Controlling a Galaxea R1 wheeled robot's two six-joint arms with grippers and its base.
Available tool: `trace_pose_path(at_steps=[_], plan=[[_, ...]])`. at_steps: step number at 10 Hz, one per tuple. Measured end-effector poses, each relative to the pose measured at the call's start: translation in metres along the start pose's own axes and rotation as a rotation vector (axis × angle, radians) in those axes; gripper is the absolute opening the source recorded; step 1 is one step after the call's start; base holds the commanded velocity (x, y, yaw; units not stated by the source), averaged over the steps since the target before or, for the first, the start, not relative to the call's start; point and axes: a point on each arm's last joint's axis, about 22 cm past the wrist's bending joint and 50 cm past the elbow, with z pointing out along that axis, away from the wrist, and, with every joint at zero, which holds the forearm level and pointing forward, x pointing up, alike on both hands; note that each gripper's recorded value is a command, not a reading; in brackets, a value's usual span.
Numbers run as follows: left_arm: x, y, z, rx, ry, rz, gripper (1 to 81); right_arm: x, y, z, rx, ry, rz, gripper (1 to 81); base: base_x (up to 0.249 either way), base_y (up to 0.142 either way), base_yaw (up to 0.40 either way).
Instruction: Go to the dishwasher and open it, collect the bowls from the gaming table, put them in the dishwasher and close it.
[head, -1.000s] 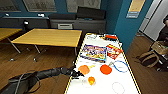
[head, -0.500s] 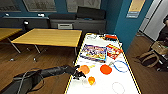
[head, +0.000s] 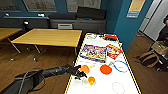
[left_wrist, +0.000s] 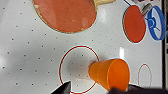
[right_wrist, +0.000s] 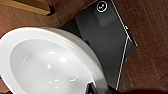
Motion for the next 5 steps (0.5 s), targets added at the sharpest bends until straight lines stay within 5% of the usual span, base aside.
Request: trace_pose_path(at_steps=[5], plan=[[0.018,0.009,0.019,0.011,0.032,-0.024,81.1,0.003,-0.001,0.001,0.001,-0.004,-0.003,1.0,0.0,0.0,0.0]])
